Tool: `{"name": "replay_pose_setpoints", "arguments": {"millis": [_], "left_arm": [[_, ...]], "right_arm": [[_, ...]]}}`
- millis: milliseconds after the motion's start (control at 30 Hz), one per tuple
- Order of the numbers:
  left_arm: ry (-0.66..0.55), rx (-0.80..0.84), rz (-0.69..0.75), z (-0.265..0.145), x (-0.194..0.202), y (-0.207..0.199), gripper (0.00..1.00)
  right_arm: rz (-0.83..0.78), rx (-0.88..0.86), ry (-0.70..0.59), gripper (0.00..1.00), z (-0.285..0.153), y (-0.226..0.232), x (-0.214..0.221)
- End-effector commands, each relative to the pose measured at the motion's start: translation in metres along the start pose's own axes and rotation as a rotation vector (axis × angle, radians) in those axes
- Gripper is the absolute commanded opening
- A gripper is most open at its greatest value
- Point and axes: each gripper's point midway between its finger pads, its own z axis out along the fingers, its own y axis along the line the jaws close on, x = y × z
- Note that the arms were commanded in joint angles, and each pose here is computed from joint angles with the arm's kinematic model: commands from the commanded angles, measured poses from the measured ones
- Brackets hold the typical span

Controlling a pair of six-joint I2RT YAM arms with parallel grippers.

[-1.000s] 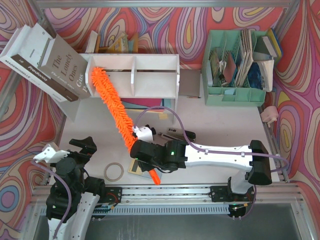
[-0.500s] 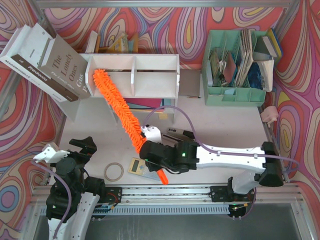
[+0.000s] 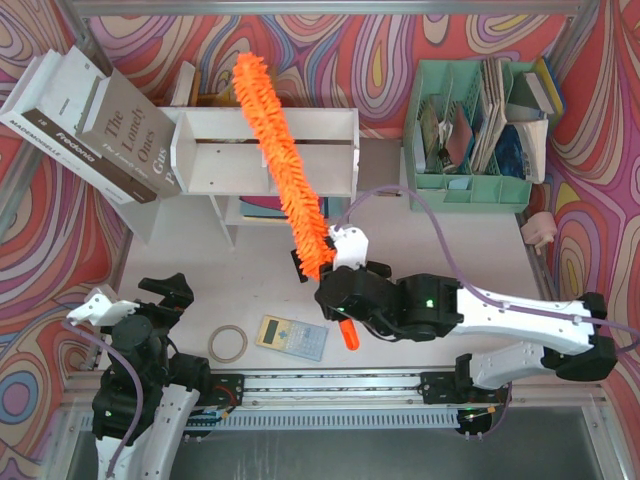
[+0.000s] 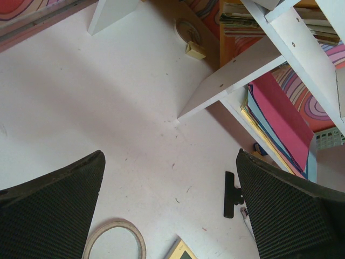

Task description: Dust the bookshelf with a duster

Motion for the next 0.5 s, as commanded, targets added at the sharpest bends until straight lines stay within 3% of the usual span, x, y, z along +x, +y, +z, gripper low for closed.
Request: {"name": "replay_pose_setpoints", "arguments": {"millis": [0, 467], "left_arm": [[-0.006, 0.007, -0.005, 0.001, 0.001, 0.0, 0.99], [0.0, 0.008, -0.001, 0.002, 0.002, -0.001, 0.99]], "right_arm": [[0.084, 0.085, -0.128, 0.0, -0.024, -0.026, -0.03], [0.138, -0.033, 0.004, 0.0, -0.036, -0.028, 0.012]]}}
